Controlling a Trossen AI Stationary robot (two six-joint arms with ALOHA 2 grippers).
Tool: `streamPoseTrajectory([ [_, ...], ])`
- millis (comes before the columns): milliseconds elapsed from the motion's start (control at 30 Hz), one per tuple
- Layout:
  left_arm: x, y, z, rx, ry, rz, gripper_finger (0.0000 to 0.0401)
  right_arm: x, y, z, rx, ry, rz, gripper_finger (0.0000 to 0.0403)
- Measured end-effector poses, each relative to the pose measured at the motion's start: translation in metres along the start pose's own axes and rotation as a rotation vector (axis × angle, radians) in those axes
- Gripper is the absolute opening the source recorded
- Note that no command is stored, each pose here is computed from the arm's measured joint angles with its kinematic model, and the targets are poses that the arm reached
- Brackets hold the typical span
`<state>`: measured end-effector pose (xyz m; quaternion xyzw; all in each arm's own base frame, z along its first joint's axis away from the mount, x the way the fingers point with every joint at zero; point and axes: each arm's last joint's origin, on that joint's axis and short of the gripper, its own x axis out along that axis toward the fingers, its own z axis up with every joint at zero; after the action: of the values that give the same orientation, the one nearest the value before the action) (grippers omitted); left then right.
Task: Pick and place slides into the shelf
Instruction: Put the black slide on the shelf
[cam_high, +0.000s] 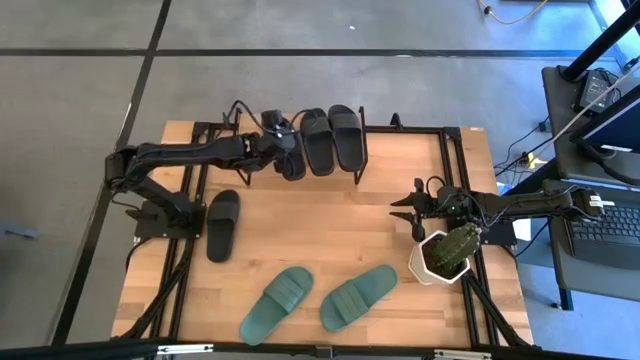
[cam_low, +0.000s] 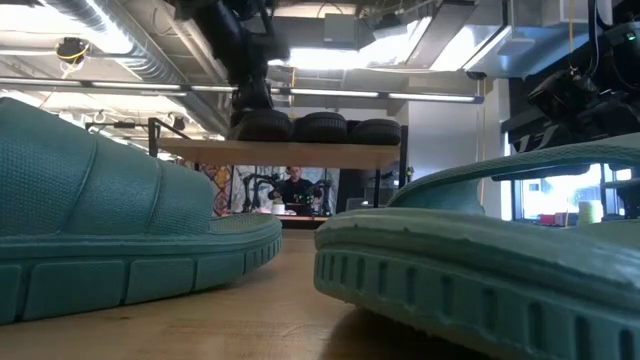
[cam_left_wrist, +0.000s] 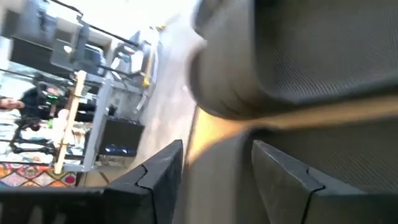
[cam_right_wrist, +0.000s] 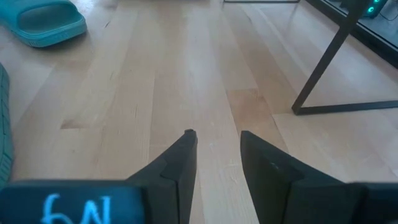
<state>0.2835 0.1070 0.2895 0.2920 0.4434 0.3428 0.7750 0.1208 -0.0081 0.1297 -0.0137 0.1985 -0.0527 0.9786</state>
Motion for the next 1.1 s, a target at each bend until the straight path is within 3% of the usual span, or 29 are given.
streamPoseTrajectory([
  [267, -0.041, 0.025, 0.004, -0.103, -0.045, -0.007, 0.0185, 0.000, 0.000, -0.001, 0.020, 0.007, -0.001, 0.0126],
  [433, -0.057, 0.036, -0.014, -0.232, 0.145, -0.080, 0.0185, 0.000, 0.000, -0.001, 0.021, 0.011, 0.003, 0.0126],
  [567, -0.064, 0.044, -0.028, -0.346, 0.284, -0.234, 0.0185, 0.000, 0.000, -0.001, 0.020, 0.011, 0.003, 0.0126],
  [733, -0.054, 0.047, -0.035, -0.417, 0.330, -0.317, 0.0185, 0.000, 0.000, -0.001, 0.017, 0.010, 0.003, 0.0126],
  [1100, 0.001, 0.039, -0.043, -0.426, 0.510, -0.401, 0.0185, 0.000, 0.000, -0.001, 0.017, 0.010, 0.002, 0.0126],
])
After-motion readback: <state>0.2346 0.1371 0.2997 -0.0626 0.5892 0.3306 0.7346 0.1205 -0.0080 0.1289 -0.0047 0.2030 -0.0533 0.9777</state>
